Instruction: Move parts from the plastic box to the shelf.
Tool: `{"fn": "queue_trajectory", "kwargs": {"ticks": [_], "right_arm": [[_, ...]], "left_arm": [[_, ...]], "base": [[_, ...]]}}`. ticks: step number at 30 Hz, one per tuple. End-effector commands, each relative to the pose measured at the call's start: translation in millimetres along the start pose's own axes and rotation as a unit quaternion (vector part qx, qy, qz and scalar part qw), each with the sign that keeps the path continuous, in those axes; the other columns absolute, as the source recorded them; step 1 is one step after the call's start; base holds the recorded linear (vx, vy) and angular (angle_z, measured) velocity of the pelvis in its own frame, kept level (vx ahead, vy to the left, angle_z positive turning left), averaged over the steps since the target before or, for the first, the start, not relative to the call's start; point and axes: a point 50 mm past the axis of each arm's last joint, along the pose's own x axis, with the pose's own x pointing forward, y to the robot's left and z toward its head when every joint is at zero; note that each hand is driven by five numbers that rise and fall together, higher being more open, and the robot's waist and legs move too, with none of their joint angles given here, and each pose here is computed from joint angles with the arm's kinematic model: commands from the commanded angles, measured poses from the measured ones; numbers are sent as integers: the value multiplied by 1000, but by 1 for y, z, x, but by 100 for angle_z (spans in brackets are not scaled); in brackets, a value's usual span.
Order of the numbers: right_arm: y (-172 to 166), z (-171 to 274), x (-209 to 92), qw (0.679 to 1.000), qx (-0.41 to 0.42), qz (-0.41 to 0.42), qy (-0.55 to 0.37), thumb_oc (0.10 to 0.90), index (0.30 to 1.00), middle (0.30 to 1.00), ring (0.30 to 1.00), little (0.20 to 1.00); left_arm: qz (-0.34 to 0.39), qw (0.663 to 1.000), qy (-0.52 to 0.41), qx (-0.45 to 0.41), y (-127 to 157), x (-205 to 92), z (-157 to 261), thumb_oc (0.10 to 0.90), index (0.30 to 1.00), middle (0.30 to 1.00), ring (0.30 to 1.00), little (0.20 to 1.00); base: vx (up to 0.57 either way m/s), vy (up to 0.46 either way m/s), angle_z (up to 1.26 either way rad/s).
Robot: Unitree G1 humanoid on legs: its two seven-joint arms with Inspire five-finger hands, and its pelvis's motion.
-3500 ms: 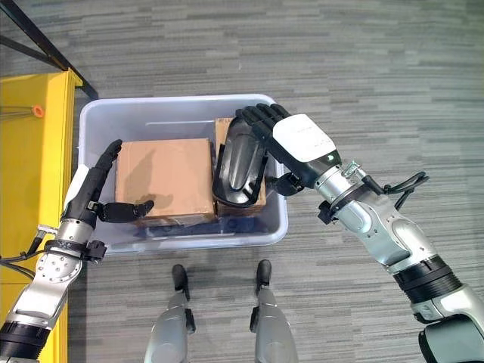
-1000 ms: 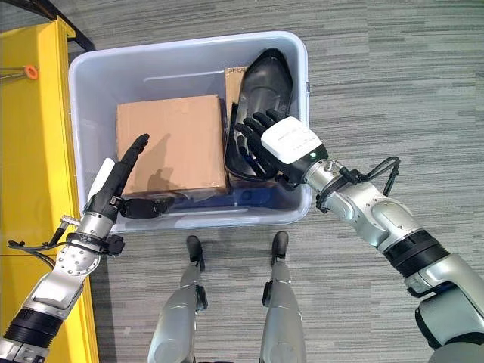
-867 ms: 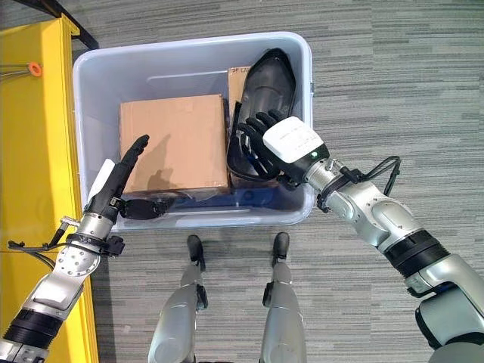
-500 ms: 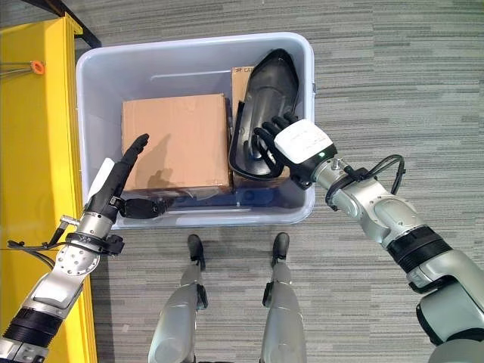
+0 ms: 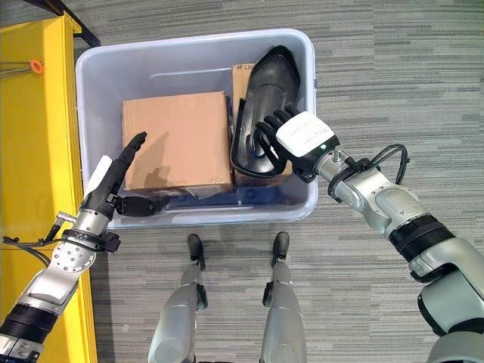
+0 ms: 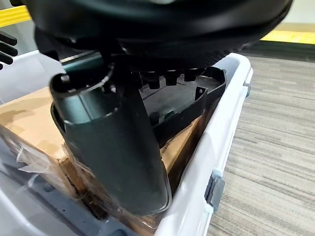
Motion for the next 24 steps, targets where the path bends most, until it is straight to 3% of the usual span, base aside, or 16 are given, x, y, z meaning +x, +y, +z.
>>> {"fn": "queue_trajectory", "kwargs": {"ticks": [1,24], "right_arm": [[-56,-40,2,992,-75,-78,58,900,1000,1000,1000,1000],[-60,-51,15,987,-122,-54,90,900,1000,1000,1000,1000]], "left_arm": [[26,995,-92,13,20,7,28,900,1000,1000,1000,1000],[44,994,-95,29,20,9,26,900,1000,1000,1000,1000]], "base": [[0,0,0],[-10,-18,2]]}}
